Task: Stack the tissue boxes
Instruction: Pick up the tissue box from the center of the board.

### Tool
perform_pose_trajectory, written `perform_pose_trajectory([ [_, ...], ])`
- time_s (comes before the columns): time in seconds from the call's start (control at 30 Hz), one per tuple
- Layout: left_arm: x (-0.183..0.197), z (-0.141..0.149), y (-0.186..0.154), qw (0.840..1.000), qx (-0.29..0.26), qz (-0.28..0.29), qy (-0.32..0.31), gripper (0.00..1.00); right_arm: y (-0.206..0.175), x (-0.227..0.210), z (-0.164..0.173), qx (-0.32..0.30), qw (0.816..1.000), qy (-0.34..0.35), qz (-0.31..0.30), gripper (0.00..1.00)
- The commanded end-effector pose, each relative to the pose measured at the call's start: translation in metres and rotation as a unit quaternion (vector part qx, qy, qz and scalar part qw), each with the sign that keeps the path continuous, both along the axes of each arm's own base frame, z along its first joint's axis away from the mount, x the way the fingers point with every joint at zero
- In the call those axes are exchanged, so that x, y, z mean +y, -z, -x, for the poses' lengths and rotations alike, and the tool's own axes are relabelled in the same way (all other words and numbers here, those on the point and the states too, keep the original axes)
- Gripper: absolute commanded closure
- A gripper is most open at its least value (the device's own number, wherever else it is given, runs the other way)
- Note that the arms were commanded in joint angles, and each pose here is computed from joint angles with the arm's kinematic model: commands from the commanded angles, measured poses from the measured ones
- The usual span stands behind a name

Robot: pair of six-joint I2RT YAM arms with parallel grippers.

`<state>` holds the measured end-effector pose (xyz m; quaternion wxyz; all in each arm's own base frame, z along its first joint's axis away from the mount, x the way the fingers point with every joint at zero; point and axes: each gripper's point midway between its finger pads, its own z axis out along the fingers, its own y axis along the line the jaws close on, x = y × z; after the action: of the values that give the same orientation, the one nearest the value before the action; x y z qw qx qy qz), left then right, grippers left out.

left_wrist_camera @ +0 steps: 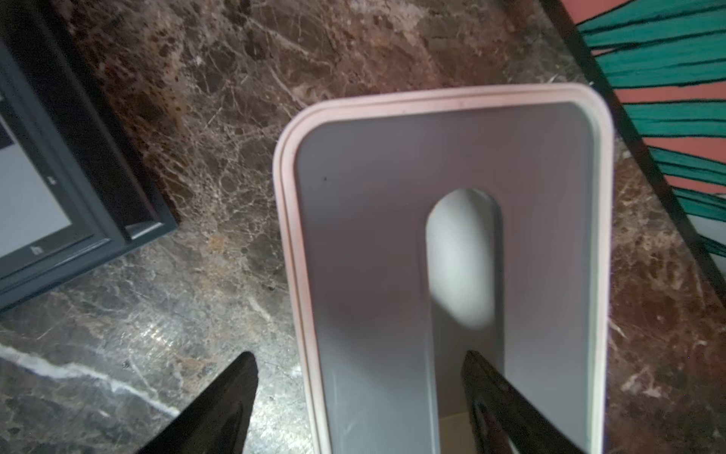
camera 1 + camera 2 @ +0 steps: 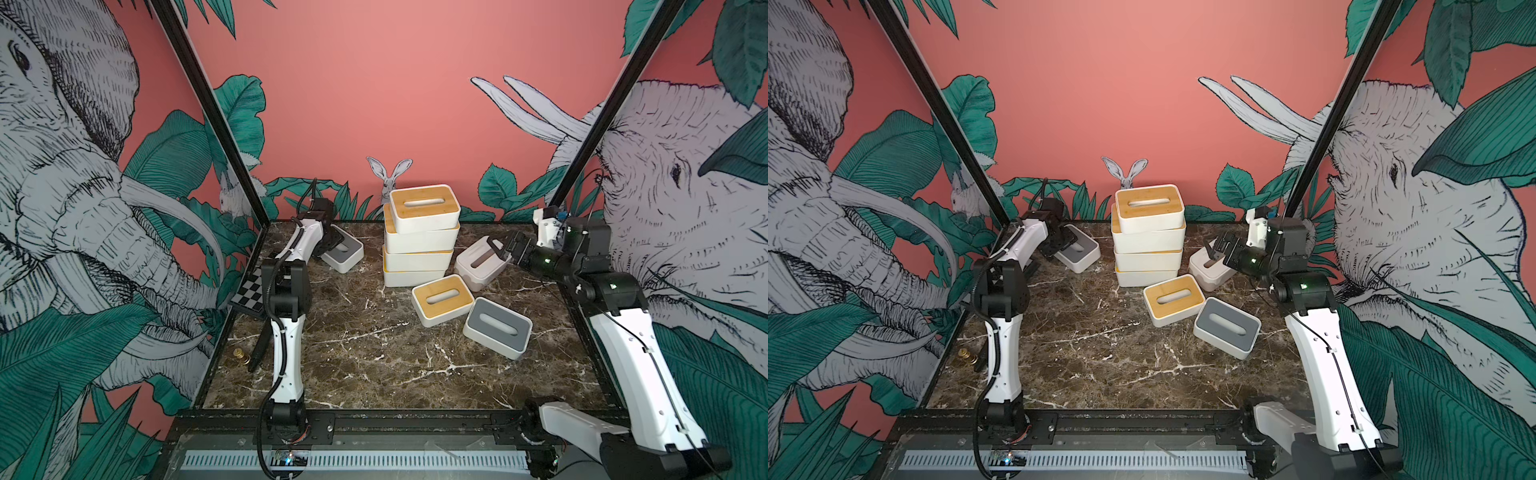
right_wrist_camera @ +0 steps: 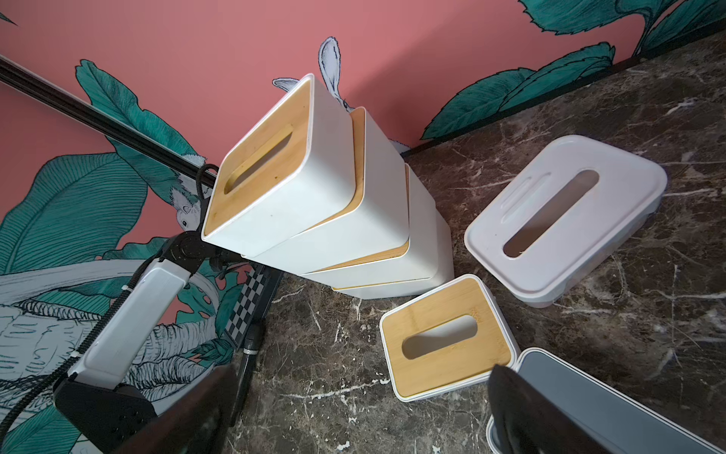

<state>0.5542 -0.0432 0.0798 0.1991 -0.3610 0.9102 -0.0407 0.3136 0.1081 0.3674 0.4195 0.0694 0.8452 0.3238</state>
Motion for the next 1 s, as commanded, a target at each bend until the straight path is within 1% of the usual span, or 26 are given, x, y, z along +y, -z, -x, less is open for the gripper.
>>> perform_pose_trajectory([
  [0.0,0.007,-0.002,-0.008,1.0,-0.005,0.002,-0.02,0.17,-0.011,0.004,0.001,-0.02,1.0,-0.007,-0.015,0.01],
  [0.13,0.006,-0.003,0.001,1.0,0.002,0.007,-0.024,0.21,-0.007,0.004,0.001,-0.014,1.0,-0.006,-0.016,0.01],
  [0.3,0.005,-0.006,0.002,1.0,-0.003,0.008,-0.026,0.27,-0.006,0.003,0.003,-0.013,1.0,-0.005,-0.013,0.01],
  [0.47,0.007,-0.004,0.009,1.0,0.008,0.007,-0.026,0.3,-0.003,0.002,0.005,-0.01,1.0,-0.005,-0.012,0.01],
  [0.6,0.008,-0.003,0.015,1.0,0.015,0.014,-0.024,0.37,0.0,0.002,0.005,-0.006,1.0,-0.003,-0.012,0.01],
  [0.73,0.004,-0.002,0.013,1.0,0.015,0.021,-0.013,0.41,0.004,0.003,0.003,-0.003,1.0,-0.003,-0.015,0.01],
  [0.9,-0.004,-0.002,0.007,0.999,0.001,0.049,-0.008,0.47,0.006,0.004,0.0,-0.001,1.0,-0.003,-0.021,0.01],
  [0.97,-0.001,-0.001,0.005,0.999,-0.001,0.042,-0.009,0.49,0.007,0.004,0.0,0.0,1.0,-0.003,-0.024,0.01],
])
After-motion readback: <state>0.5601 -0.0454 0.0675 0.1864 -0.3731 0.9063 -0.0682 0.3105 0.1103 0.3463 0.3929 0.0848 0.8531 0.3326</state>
